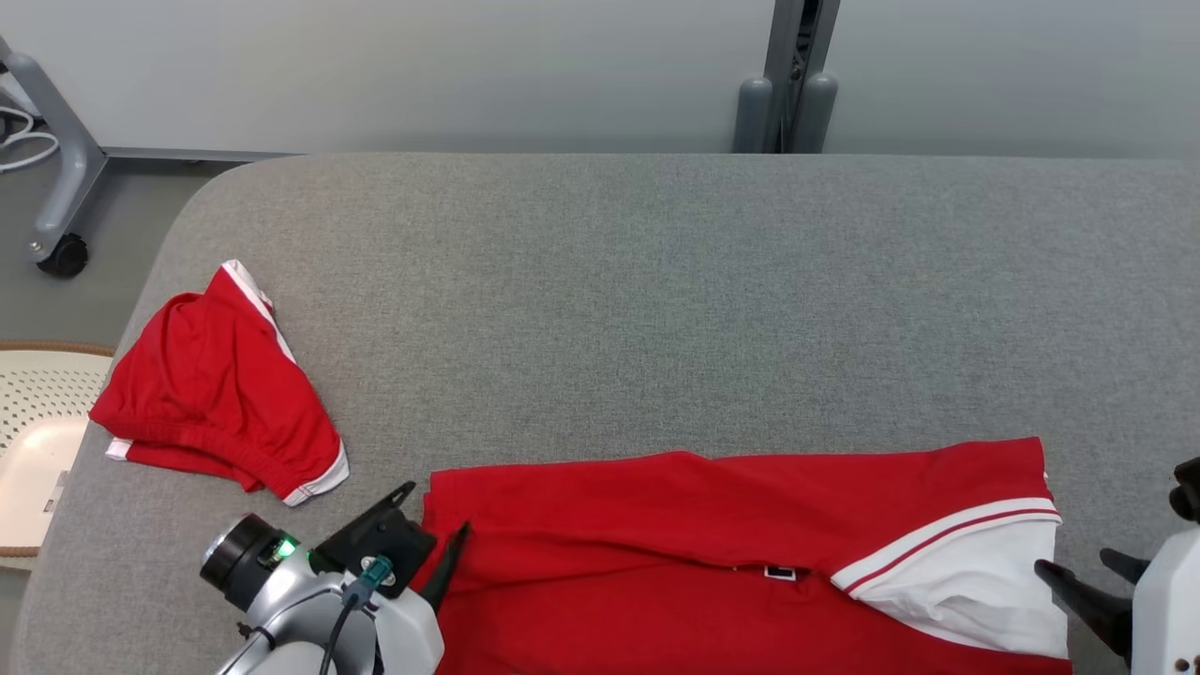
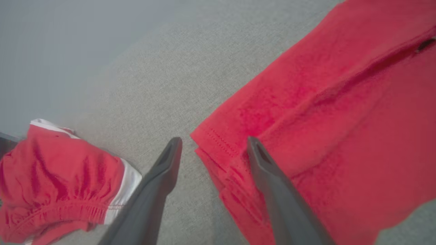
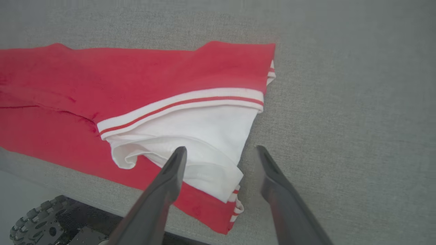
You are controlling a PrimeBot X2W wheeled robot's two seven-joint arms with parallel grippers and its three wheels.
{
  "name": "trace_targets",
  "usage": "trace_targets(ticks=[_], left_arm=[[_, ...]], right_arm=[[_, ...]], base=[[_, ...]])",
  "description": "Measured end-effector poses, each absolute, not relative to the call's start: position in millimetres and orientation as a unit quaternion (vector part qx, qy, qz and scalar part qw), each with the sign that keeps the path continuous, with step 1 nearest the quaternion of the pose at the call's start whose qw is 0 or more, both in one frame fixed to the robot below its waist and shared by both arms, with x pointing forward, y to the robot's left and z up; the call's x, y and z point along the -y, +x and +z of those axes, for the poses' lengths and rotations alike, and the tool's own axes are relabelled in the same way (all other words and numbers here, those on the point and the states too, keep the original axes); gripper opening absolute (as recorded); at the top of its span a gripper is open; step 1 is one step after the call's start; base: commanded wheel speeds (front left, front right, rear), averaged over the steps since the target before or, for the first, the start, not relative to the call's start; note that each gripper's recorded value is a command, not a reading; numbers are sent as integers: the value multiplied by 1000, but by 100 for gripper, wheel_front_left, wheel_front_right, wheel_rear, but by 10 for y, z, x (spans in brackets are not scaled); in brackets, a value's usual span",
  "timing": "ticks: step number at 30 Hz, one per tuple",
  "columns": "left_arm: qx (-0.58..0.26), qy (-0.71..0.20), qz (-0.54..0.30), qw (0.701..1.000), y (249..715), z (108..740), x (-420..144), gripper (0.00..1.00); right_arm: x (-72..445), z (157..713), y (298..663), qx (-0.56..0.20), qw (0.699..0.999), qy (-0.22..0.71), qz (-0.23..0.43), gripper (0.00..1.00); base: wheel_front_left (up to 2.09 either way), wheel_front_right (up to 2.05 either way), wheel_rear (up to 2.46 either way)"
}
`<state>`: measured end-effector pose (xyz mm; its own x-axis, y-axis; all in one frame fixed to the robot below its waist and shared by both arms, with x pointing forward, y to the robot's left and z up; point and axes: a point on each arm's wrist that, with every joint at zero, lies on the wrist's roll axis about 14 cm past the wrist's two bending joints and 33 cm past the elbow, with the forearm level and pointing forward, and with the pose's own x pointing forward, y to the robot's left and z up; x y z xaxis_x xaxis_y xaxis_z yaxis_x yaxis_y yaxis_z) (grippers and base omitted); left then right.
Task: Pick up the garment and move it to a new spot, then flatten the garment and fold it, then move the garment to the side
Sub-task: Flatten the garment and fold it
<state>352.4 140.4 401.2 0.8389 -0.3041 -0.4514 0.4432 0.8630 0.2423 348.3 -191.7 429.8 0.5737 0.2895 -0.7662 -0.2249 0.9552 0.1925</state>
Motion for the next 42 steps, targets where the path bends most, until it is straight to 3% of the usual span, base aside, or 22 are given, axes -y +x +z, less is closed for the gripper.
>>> trace_targets(ticks=[8, 15, 25, 35, 42], left_arm=[[-126, 145, -143, 971, 3755, 4471, -1509, 100], [-23, 95, -87, 991, 3958, 4958, -1525, 100], [36, 36, -10, 999, 3956, 5185, -1663, 100], [71, -104, 85, 988, 3701, 5352, -1826, 100], [84, -85, 75, 990, 3573, 5363, -1884, 100]], right_arm=[[1877, 4607, 3718, -347, 926, 49, 141, 100], [1815, 5137, 4048, -180, 971, 88, 131, 100], [1825, 5620, 4154, 23, 984, 144, 105, 100], [1822, 5450, 3969, 67, 982, 153, 87, 100], [1796, 5283, 3916, 56, 983, 157, 82, 100]], base=[[0, 0, 0], [0, 0, 0], [0, 0, 0], [0, 0, 0], [0, 0, 0]])
